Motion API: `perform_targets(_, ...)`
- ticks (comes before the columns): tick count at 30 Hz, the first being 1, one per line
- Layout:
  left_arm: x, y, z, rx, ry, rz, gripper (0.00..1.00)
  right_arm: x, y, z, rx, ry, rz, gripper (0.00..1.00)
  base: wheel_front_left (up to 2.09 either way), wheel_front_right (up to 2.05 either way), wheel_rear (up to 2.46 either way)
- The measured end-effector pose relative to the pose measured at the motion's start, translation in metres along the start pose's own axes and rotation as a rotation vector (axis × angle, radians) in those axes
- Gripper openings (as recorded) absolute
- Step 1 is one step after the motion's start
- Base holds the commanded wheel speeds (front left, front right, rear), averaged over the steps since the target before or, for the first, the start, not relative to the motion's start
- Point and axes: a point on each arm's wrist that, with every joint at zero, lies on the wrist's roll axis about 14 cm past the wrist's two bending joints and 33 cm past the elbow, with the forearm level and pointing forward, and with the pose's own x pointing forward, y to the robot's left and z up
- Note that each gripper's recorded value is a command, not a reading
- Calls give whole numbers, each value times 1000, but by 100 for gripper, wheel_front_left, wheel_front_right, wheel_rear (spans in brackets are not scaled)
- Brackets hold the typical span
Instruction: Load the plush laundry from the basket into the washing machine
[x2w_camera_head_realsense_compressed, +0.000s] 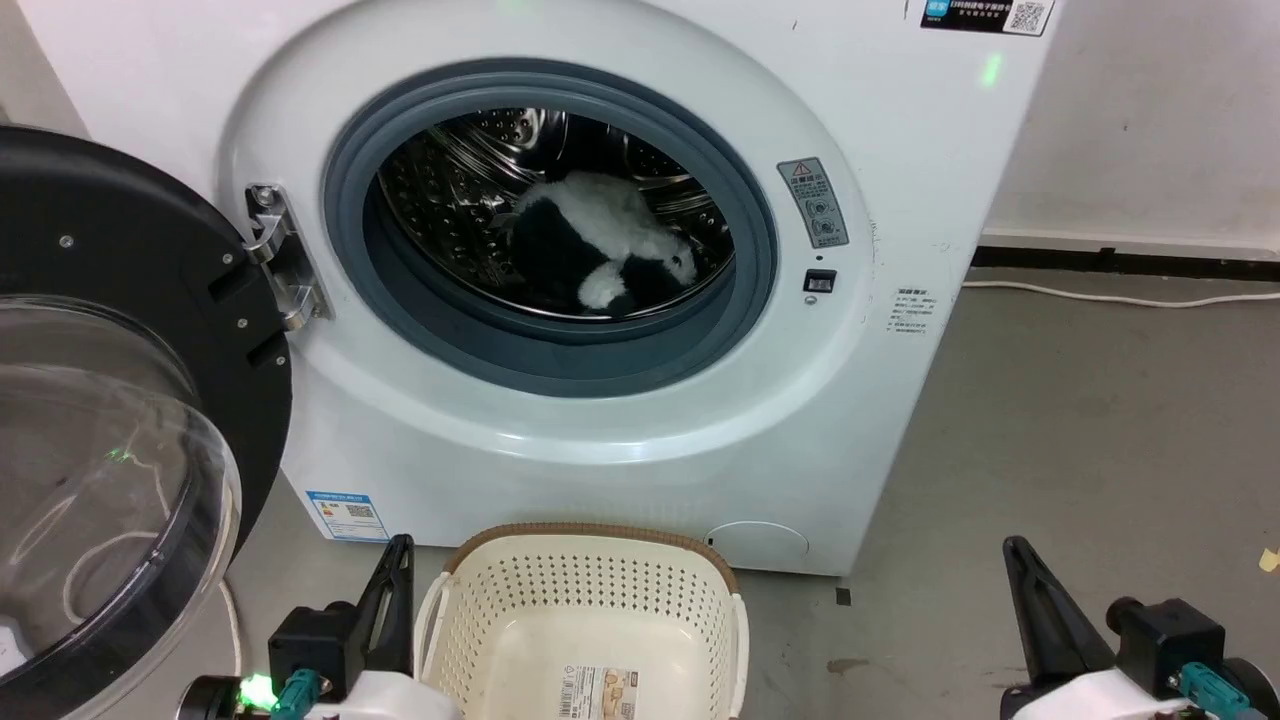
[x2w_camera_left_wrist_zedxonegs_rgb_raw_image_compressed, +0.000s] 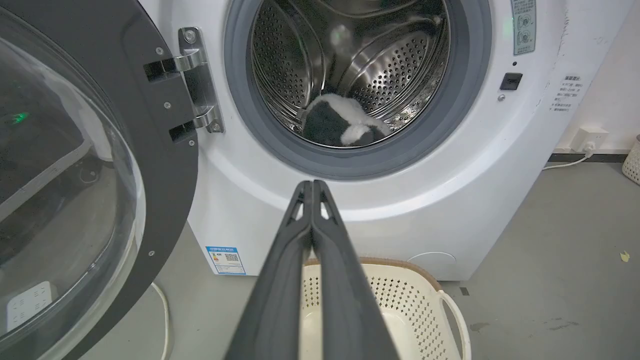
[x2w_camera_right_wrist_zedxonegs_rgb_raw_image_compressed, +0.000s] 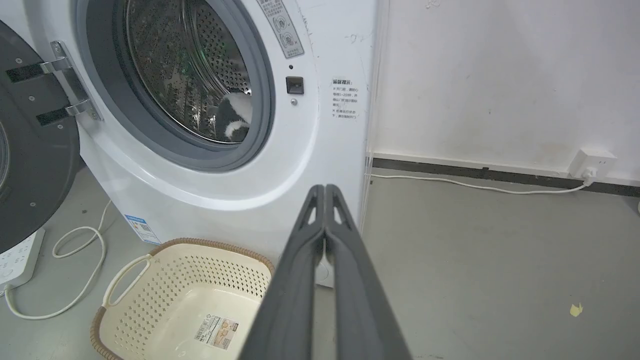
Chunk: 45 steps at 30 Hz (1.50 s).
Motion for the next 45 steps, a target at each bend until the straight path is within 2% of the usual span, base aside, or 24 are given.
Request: perform_targets(45, 16, 0, 9, 28, 21, 12, 0, 11, 1, 10, -75, 27, 5, 0, 0, 0, 0)
